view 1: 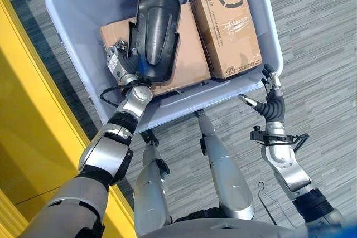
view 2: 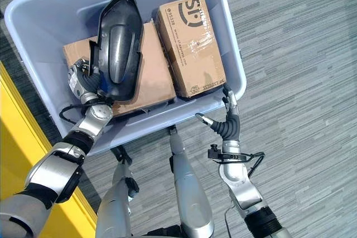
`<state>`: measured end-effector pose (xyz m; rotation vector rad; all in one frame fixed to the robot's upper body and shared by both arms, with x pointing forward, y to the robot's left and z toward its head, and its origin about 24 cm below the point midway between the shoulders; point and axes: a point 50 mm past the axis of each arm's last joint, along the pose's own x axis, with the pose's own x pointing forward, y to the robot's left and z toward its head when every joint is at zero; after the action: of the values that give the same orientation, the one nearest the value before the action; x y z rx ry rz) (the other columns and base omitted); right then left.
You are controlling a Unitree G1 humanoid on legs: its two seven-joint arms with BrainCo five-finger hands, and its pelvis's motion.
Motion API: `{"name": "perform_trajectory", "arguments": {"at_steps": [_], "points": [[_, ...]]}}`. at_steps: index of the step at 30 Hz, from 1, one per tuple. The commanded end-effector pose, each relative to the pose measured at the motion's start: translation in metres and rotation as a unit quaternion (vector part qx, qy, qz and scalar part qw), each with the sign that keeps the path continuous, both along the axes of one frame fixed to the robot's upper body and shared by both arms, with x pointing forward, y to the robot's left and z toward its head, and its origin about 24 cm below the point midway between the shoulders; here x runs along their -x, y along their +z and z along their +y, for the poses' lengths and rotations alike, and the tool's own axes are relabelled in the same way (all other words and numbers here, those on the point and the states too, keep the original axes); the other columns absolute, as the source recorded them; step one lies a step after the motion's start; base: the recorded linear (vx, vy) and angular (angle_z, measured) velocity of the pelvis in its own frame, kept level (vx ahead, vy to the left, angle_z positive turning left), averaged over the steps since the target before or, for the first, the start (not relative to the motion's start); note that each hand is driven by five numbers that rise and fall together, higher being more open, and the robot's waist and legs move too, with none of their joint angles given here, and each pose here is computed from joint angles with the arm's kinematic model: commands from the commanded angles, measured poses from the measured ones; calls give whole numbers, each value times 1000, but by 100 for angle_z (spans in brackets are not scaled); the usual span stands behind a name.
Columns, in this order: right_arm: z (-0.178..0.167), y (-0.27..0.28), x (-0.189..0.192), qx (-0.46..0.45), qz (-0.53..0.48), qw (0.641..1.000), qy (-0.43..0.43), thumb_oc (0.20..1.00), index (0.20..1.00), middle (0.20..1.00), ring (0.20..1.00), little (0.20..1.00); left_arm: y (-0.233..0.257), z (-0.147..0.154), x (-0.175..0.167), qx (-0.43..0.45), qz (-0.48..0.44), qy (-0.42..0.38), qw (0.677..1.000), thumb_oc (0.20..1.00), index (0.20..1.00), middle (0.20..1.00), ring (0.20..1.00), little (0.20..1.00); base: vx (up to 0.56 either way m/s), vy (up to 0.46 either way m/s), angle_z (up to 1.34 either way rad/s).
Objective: Move parts from the plastic box to the shelf.
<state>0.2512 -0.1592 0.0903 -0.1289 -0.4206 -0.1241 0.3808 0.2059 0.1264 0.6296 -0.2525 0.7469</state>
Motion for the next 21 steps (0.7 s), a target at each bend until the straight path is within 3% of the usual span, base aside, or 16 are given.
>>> {"name": "perform_trajectory", "arguments": {"at_steps": [1, 10, 21], "points": [[-7, 35, -4, -19, -85, 996, 7, 1000, 1000, 1000, 1000, 1000, -22, -8, -4, 17, 82, -36, 996, 200, 200, 200, 200, 200, 0, 0, 0], [-8, 33, -6, -23, -76, 997, 9, 1000, 1000, 1000, 1000, 1000, -29, -7, 1, 31, 83, -50, 995, 200, 200, 200, 200, 200, -30, -9, 0], [-20, 31, -4, -25, -62, 998, -10, 1000, 1000, 1000, 1000, 1000, -18, -16, 22, 137, -18, -144, 980, 200, 200, 200, 200, 200, 4, 8, 2]]}}
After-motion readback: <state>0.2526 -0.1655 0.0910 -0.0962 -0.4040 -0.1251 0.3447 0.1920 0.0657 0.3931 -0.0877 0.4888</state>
